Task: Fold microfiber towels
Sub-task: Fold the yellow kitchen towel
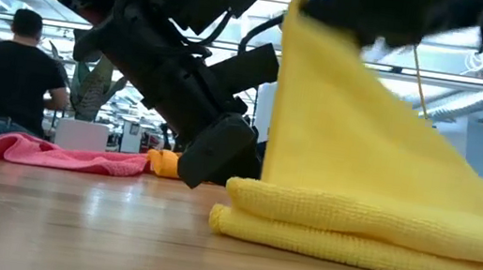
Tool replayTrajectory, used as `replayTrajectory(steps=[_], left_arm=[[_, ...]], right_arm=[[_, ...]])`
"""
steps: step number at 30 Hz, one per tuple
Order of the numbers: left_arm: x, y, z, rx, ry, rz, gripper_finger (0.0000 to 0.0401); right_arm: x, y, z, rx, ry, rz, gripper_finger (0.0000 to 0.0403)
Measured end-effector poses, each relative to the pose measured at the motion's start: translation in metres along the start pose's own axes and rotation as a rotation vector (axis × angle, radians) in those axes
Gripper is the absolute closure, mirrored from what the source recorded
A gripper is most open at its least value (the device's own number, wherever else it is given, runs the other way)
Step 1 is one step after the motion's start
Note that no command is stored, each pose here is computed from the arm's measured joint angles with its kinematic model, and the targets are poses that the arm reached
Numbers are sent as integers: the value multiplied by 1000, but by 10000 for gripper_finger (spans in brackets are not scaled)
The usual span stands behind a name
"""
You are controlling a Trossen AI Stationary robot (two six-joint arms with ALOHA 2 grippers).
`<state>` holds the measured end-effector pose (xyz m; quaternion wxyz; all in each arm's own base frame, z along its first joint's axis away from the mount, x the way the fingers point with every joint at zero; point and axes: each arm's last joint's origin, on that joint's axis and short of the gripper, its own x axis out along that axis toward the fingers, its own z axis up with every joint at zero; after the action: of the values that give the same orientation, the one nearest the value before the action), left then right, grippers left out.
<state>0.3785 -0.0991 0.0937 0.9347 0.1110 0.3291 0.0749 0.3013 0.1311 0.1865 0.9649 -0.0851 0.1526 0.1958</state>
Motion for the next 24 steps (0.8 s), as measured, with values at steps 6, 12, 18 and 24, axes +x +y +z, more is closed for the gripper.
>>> replayTrajectory(steps=[6,12,18,24], left_arm=[[0,-1,2,-4,-21,-21,242],[0,-2,2,-3,-24,-25,242],[0,-2,2,-3,-32,-25,242],[0,-2,3,-6,-38,-25,242]], right_arm=[[-9,6,12,-6,-34,-30,402],[-5,-4,-21,24,108,-230,402],[-13,-18,-51,110,183,-373,403],[-21,-24,-74,207,206,-405,403]])
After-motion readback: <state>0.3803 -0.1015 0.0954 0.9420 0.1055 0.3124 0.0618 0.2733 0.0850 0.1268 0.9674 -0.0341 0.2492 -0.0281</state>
